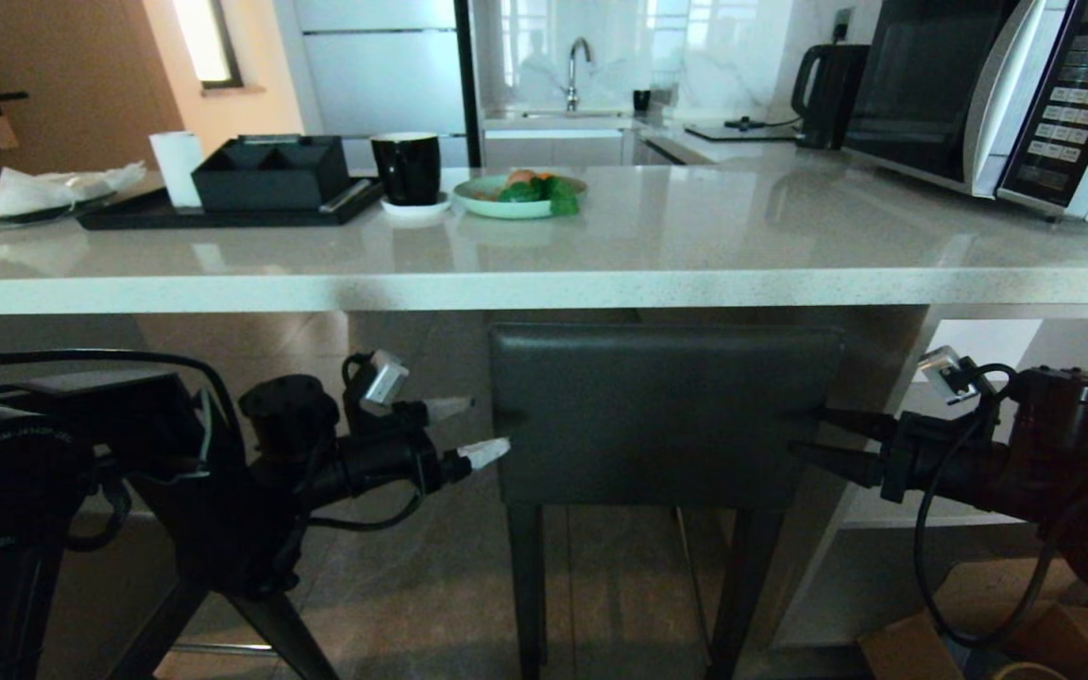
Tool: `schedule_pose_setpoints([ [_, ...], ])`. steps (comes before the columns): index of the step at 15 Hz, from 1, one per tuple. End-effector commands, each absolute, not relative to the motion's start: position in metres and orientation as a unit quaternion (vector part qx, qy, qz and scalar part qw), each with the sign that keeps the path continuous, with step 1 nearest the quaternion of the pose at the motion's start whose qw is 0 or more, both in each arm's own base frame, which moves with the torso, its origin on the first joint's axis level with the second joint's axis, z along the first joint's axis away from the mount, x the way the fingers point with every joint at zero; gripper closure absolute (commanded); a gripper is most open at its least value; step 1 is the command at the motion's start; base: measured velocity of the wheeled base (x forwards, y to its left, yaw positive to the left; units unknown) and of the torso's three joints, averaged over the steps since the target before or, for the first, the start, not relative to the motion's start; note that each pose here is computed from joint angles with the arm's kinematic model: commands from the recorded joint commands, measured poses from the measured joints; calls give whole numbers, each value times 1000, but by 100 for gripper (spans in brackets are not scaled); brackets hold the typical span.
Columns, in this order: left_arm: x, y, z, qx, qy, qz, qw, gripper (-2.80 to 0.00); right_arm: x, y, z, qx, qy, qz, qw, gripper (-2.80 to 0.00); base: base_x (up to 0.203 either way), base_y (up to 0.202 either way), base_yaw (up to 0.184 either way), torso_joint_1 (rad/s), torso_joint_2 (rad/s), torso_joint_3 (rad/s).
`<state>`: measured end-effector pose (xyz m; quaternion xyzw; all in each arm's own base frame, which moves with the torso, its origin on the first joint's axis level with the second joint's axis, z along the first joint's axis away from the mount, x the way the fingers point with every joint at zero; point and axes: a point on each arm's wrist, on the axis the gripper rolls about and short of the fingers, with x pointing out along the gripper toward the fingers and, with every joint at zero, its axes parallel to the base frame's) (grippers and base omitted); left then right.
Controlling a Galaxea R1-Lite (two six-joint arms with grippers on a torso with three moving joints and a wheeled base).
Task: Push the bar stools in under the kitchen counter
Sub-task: Pull the gray chair out from under the dining table
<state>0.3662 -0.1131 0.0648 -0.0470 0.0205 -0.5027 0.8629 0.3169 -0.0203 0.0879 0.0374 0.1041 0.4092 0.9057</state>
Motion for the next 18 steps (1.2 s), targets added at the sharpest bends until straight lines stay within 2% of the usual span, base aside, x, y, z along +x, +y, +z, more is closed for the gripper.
schedule_pose_setpoints([
  [1,374,-117,59,-48,24,-507,860,-280,324,-22,82,40,107,409,906,-280,0,0,0,0,0,0],
  [5,392,-122,60,-49,27,-506,861,-280,335,-22,79,37,103,410,905,-280,0,0,0,0,0,0],
  [13,385,-132,64,-48,26,-516,855,-280,323,-12,80,23,84,427,900,-280,0,0,0,0,0,0],
  [18,386,-132,63,-47,25,-517,854,-280,321,-37,80,18,72,387,919,-280,0,0,0,0,0,0],
])
